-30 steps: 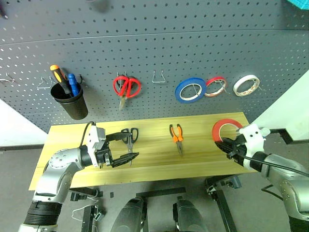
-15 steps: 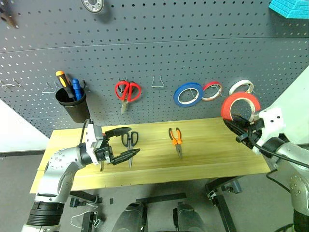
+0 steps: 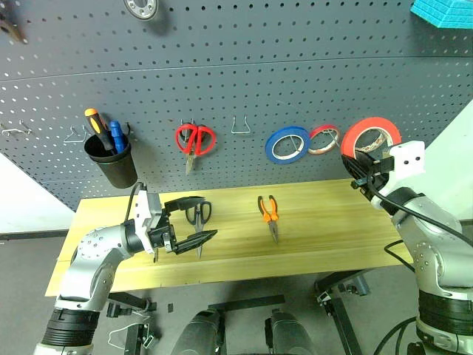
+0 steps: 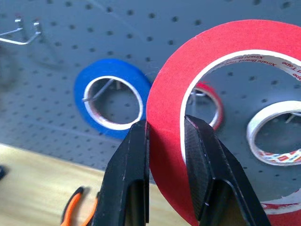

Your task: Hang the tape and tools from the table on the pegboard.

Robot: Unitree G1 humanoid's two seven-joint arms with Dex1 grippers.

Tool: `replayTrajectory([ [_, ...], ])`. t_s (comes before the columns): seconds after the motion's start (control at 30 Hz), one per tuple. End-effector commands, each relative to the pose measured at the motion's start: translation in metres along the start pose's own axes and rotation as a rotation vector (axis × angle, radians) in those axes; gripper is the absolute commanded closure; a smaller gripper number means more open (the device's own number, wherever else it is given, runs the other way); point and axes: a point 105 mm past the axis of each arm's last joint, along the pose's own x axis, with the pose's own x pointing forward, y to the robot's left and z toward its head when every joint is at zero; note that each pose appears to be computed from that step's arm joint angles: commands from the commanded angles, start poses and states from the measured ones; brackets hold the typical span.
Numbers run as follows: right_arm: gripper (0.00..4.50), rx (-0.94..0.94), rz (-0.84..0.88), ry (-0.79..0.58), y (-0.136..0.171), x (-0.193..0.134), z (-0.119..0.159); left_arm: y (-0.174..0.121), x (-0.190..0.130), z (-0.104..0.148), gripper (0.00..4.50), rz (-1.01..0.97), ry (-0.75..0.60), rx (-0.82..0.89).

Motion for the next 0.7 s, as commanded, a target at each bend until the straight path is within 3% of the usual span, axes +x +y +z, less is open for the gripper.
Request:
replayTrajectory([
  [0.03, 3.82, -0.018, -0.013, -0.047, -0.004, 0.006, 0.007, -0.003, 0.0, 0.009, 0.0, -0.01, -0.02, 0.022],
  [0.7, 3.82, 0.04, 0.002, 0.01, -0.002, 0.028, -0.029, -0.009, -0.002, 0.008, 0.0, -0.003, 0.001, -0.001],
])
